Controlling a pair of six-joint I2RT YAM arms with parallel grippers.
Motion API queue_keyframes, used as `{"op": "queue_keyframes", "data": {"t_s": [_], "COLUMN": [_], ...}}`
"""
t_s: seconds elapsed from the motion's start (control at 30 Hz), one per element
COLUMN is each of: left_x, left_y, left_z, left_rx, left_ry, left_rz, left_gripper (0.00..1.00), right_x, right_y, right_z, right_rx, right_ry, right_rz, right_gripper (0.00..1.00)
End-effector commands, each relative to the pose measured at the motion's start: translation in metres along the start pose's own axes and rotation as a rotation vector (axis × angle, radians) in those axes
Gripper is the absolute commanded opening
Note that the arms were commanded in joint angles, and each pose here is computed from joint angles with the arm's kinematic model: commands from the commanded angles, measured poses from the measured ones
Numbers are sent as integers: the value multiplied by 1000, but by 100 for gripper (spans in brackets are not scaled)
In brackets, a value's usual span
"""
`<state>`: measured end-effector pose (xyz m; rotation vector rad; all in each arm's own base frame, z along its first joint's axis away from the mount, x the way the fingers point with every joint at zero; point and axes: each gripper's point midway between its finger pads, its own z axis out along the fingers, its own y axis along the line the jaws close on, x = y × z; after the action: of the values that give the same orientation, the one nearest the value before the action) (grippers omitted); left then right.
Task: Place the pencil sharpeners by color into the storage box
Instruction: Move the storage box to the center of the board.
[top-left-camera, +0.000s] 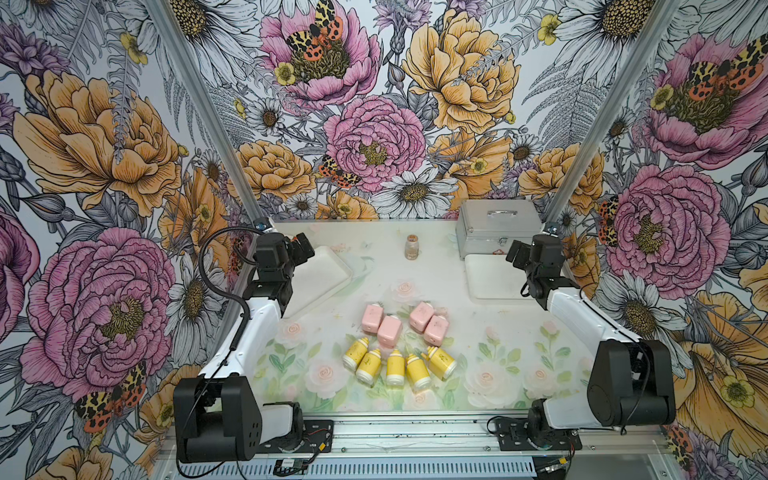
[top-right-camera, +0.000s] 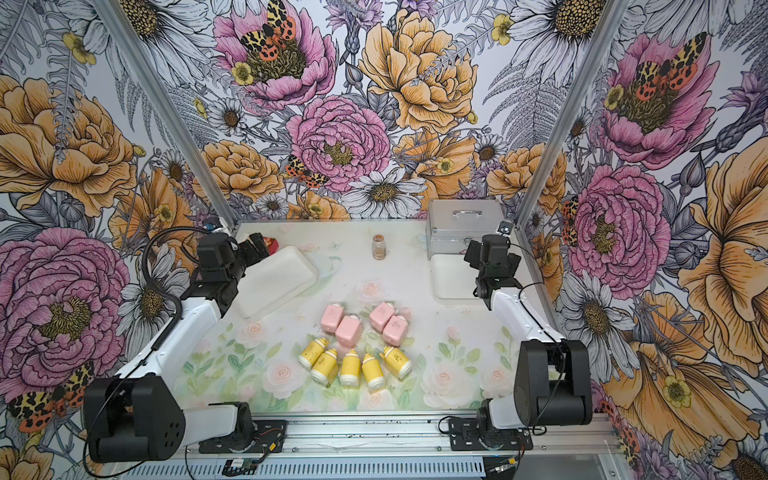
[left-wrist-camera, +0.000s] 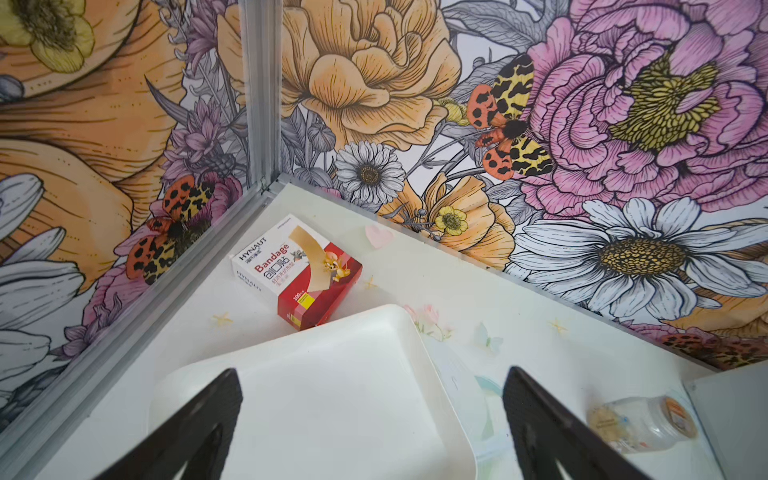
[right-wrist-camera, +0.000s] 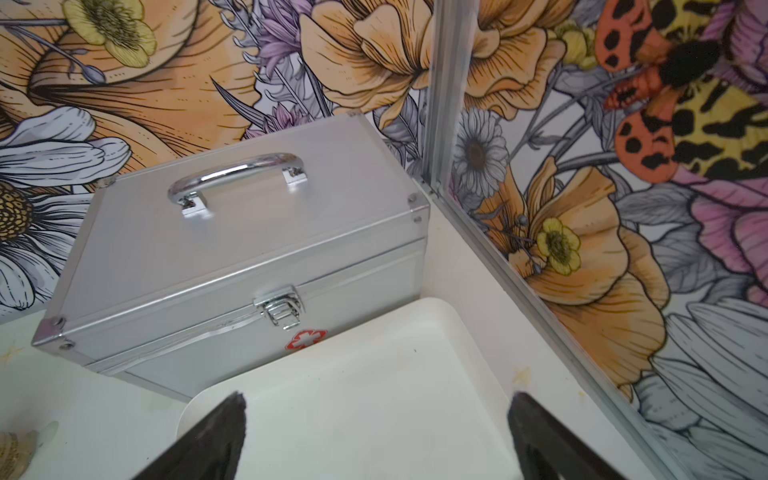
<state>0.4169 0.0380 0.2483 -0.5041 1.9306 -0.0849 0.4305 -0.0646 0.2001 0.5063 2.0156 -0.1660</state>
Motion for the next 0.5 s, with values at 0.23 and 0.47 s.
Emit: {"op": "queue_keyframes", "data": {"t_s": [0.23,0.47], "left_x": [-7,-9], "left_y": [-34,-22], "left_z": [-52,-70], "left_rx": [-4,-65], "left_ry": [109,56], "left_rz": [172,181], "left_gripper": [99,99], "right_x": [101,120], "right_y": [11,52], "right_z": [-53,-67], "right_rx": [40,-90], "right_ry": [608,704], "right_rz": [-171,-293], "right_gripper": [100,100]}}
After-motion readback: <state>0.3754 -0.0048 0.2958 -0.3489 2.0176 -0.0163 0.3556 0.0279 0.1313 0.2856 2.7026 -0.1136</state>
